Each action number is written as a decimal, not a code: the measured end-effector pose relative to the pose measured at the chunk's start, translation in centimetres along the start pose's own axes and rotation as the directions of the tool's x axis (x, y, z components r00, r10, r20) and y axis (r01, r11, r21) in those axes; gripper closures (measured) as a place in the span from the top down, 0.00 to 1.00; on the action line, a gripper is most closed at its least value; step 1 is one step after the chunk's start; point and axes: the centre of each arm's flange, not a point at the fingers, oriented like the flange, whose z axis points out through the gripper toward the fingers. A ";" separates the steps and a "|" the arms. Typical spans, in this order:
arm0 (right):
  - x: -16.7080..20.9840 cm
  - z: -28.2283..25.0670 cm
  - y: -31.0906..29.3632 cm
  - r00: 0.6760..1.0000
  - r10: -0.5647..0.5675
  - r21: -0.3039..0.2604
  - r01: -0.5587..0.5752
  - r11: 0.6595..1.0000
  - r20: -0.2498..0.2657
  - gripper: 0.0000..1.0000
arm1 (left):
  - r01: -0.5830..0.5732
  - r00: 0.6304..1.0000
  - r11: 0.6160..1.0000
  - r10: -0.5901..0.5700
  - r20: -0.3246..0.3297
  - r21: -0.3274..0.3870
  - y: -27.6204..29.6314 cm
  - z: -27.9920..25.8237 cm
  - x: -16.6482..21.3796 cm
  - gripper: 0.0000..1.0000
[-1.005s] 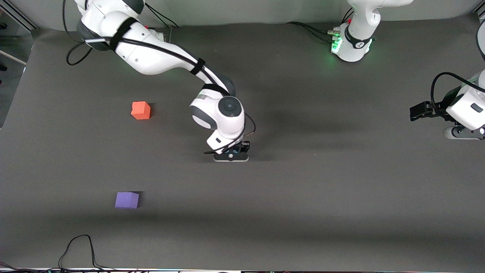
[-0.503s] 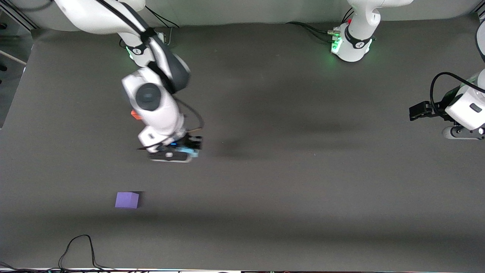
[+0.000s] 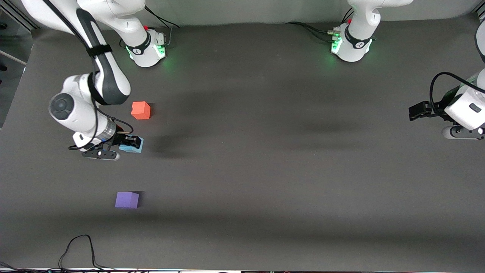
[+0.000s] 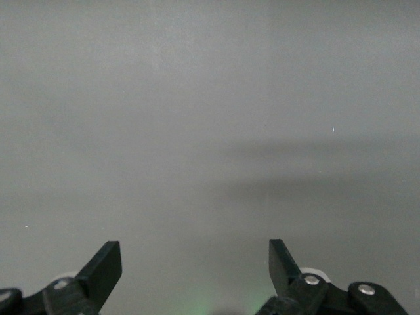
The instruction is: Place blue block between orange and purple blocks
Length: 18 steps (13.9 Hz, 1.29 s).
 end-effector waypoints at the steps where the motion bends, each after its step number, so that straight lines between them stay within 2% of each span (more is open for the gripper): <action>1: -0.6 2.4 0.1 1.000 -0.005 -0.004 0.005 1.000 -0.004 0.56 | 0.000 1.000 1.000 0.000 0.000 0.000 0.0 0.0 0.0 1.00; 4: -0.8 6.7 1.0 1.000 -0.028 -0.020 0.028 0.999 -0.011 0.56 | -0.002 1.000 1.000 0.002 0.000 0.000 0.1 0.0 0.0 1.00; 7: -0.4 7.2 2.2 0.999 -0.033 -0.029 0.033 0.999 -0.014 0.56 | -0.002 1.000 1.000 0.002 0.002 0.000 0.1 0.0 0.0 1.00; 8: -0.2 7.1 2.2 0.999 -0.036 -0.029 0.036 0.999 -0.018 0.61 | -0.002 1.000 1.000 0.002 0.003 0.000 0.1 0.0 0.0 1.00; 12: -0.1 6.9 2.1 0.999 -0.043 -0.027 0.042 0.999 -0.028 0.99 | -0.003 1.000 1.000 0.003 0.003 0.000 0.2 0.0 0.0 1.00; 15: 1.1 4.0 2.1 0.996 -0.038 -0.017 0.036 0.999 -0.078 1.00 | -0.003 1.000 1.000 0.003 0.004 0.000 0.2 0.0 0.0 1.00; 18: 2.1 -3.9 3.3 0.992 -0.006 0.009 0.008 1.000 -0.128 1.00 | -0.004 1.000 1.000 0.004 0.004 0.000 0.2 0.1 0.0 1.00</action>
